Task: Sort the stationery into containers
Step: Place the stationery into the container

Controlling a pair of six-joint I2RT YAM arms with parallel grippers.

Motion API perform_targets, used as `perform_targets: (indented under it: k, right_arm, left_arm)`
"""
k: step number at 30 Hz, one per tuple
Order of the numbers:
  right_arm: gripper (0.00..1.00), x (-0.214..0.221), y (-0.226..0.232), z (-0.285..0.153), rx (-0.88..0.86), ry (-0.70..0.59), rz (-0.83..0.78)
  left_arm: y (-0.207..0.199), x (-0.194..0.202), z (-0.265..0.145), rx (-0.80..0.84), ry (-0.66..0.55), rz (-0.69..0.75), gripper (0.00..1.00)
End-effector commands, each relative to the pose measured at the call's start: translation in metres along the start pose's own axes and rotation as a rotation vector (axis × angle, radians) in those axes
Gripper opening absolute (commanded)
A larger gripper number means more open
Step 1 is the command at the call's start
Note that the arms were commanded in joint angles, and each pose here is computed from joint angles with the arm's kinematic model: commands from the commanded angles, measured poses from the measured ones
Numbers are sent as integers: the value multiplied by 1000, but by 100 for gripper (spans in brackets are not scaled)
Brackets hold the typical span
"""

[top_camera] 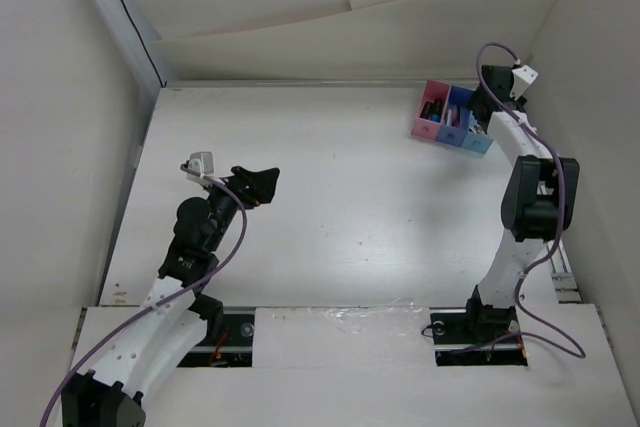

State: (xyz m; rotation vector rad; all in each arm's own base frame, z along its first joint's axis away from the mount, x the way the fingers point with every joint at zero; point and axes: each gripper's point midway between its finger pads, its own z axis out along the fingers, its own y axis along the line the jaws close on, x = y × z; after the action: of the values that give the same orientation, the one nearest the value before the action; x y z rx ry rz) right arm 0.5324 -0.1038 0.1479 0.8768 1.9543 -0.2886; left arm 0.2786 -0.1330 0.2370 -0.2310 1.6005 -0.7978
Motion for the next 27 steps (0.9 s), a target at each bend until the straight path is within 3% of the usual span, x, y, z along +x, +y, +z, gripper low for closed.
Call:
perform_targets:
  k: [1, 4, 6, 7, 9, 11, 14, 19, 20, 21, 24, 27]
  right_arm:
    - [70, -53, 25, -56, -120, -110, 79]
    - [70, -60, 39, -100, -216, -158, 96]
    - [70, -38, 56, -128, -288, -137, 64]
    - [66, -45, 60, -153, -335, -164, 77]
    - [62, -21, 85, -194, -449, -152, 31]
    - [34, 2, 82, -226, -511, -142, -4]
    - [0, 57, 89, -276, -652, -74, -88]
    - [1, 145, 77, -330, -803, 57, -217]
    - [8, 164, 67, -329, -794, 92, -242]
    - [29, 175, 62, -331, -792, 118, -252]
    - [51, 196, 44, -324, -743, 134, -284]
    - [55, 207, 39, -325, -737, 150, -305]
  left_arm:
    - [-13, -17, -3, 36, -54, -17, 100]
    - [-17, -22, -9, 56, -79, -17, 100]
    - [-22, -28, -14, 77, -105, -28, 100]
    - [-20, -24, -15, 75, -102, -37, 100]
    - [-24, -26, -19, 102, -114, -36, 100]
    - [-28, -26, -19, 121, -111, -34, 100]
    - [-33, -29, -20, 147, -120, -42, 100]
    - [-27, -13, -10, 148, -83, -68, 100]
    - [-24, -10, -8, 139, -72, -69, 100]
    - [-25, -11, -6, 137, -70, -69, 100]
    - [-22, -9, -3, 130, -64, -45, 100]
    - [-19, -9, -2, 123, -76, -12, 100]
